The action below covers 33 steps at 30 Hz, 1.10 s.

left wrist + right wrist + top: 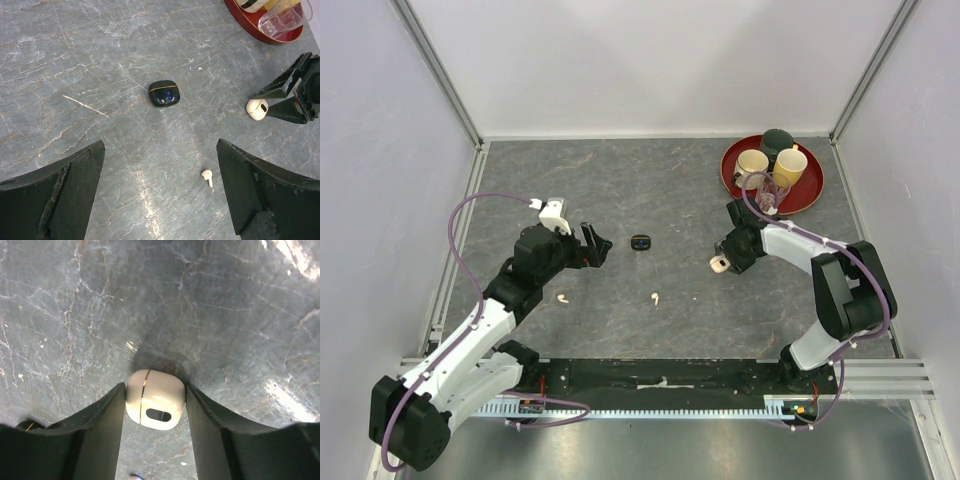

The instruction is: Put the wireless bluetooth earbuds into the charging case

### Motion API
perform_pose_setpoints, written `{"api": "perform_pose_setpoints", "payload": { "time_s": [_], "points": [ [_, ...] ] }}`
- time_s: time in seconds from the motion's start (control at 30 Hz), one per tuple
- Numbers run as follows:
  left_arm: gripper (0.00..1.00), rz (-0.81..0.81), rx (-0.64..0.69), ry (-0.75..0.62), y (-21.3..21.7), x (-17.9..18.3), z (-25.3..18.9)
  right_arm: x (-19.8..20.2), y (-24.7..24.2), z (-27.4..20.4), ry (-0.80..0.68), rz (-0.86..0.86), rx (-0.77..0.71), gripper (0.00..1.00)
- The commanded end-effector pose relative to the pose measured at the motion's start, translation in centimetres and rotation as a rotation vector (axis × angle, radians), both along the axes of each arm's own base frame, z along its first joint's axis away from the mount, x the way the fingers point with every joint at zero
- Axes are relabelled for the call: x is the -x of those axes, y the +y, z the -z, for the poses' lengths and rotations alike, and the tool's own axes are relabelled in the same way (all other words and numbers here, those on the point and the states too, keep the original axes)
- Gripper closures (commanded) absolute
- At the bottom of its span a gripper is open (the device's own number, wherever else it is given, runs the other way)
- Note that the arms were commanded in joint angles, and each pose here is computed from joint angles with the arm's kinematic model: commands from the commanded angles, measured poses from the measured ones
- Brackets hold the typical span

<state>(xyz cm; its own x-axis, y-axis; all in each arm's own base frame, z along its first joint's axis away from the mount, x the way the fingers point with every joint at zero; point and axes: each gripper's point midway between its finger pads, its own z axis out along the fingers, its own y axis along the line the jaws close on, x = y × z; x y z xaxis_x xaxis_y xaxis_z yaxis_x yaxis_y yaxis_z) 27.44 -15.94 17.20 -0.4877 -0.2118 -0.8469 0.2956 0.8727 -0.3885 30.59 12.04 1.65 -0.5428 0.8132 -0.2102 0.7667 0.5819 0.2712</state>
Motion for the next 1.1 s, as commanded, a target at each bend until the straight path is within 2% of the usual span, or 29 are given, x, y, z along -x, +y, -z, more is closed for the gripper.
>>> {"api": "perform_pose_setpoints", "payload": {
  "time_s": [0.0,0.23,0.27,0.33,0.37,0.57,0.73,0.87,1.07],
  "points": [
    [0.0,0.022,0.001,-0.094,-0.1,-0.5,-2.6,6.7,-4.0,4.3,0.239,0.011,0.192,0.46],
    [0.0,0.075,0.042,-0.127,-1.0,0.2,-3.4,6.5,-3.6,4.0,0.184,0.03,0.156,0.62],
    [0.0,0.087,0.053,-0.143,-1.2,0.2,-3.8,5.7,-3.2,3.3,0.132,0.035,0.128,0.7],
    [0.0,0.134,0.081,-0.173,-2.0,0.5,-4.3,5.4,-2.7,2.9,0.084,0.035,0.092,0.77],
    [0.0,0.151,0.093,-0.181,-2.3,0.6,-4.4,4.0,-2.0,1.5,0.001,0.039,0.055,0.81],
    [0.0,0.245,0.181,-0.263,-4.0,1.3,-5.6,0.2,1.0,-4.8,-0.297,0.046,-0.106,0.94],
    [0.0,0.29,0.262,-0.32,-4.9,1.8,-5.8,-1.6,3.9,-10.6,-0.492,0.058,-0.258,1.0],
    [0.02,0.32,0.348,-0.392,-5.8,2.0,-6.9,-1.9,6.1,-13.4,-0.56,0.06,-0.38,1.0],
    [0.06,0.375,0.379,-0.41,-8.1,2.3,-6.9,-1.6,9.2,-17.1,-0.648,0.029,-0.524,1.0]
  ]
}}
